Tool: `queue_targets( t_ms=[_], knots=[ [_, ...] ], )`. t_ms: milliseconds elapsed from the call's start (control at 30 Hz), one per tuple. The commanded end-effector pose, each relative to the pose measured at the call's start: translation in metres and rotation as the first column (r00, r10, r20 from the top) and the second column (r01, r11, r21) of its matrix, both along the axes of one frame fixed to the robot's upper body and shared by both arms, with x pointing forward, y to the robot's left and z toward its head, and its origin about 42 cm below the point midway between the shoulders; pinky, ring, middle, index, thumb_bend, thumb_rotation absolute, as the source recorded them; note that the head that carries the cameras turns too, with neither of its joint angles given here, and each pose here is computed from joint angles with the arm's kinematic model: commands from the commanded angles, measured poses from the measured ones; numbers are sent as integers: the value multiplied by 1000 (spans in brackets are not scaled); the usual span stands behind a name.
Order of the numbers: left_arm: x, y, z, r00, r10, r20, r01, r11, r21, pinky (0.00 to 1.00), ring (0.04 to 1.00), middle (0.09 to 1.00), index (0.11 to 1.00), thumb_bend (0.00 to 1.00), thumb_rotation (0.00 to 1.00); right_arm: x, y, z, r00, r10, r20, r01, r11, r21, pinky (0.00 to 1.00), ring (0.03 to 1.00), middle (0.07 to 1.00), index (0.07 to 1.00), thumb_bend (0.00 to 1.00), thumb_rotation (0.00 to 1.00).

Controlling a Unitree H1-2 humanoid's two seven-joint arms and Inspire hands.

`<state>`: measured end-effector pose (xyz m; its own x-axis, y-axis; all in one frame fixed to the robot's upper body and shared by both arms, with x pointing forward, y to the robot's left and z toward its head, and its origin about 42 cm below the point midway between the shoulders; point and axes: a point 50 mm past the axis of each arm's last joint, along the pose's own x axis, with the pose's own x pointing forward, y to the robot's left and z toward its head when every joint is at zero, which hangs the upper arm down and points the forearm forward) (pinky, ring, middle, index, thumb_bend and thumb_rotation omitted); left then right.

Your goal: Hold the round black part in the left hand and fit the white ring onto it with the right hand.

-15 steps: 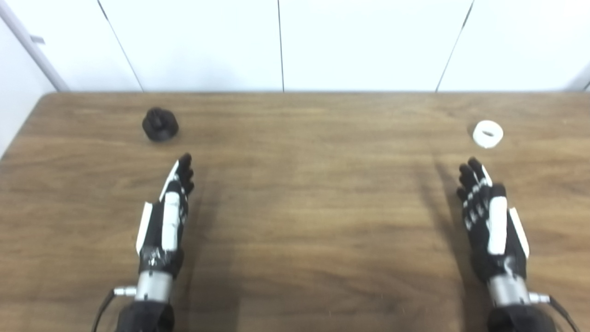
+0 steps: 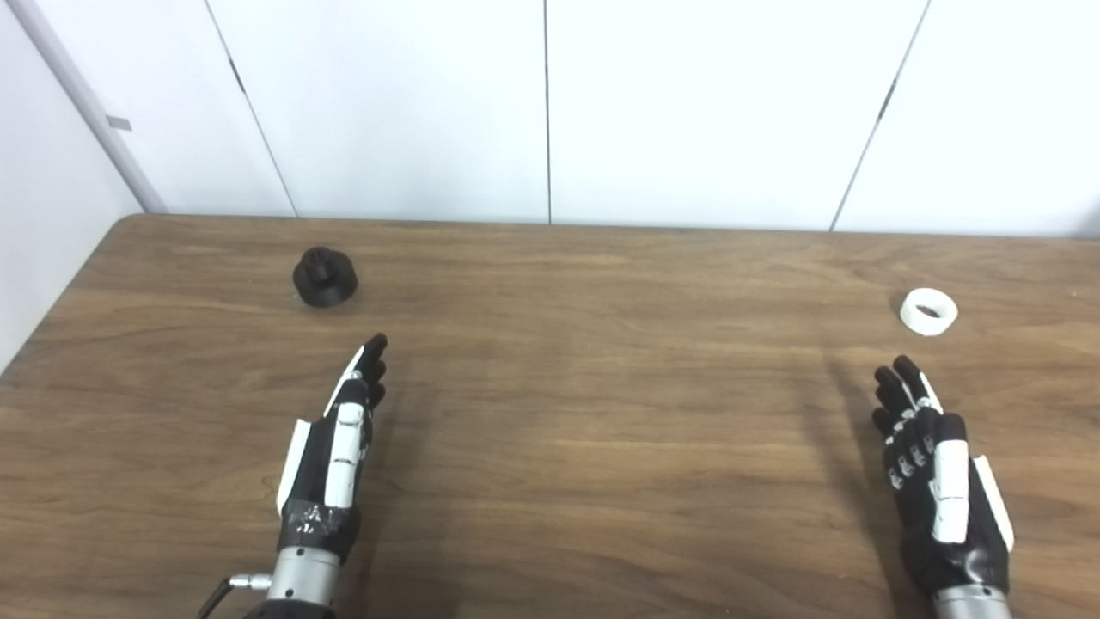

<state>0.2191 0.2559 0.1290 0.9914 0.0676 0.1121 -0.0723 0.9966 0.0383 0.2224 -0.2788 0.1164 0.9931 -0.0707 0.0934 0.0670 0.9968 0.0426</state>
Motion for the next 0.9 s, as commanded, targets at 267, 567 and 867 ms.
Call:
queue_targets(
  t_ms=[267,567,867],
  knots=[
    [-17,-4,-4,1000,21,-1,-21,1000,-21,1000,1000,999,958,522,1000,-21,-8,-15,999,-11,-34,11,1000,-18,1000,979,936,950,526,1000],
    [-17,-10,-9,1000,14,9,-14,1000,-5,1000,1000,991,959,504,1000,-22,-15,-19,999,-18,-47,17,1000,-21,1000,971,937,948,532,1000],
    [-15,-18,-18,1000,16,-9,-16,1000,-2,1000,1000,996,954,487,1000,-22,-19,-26,999,23,-39,-24,1000,-18,1000,1000,970,983,509,1000]
  ],
)
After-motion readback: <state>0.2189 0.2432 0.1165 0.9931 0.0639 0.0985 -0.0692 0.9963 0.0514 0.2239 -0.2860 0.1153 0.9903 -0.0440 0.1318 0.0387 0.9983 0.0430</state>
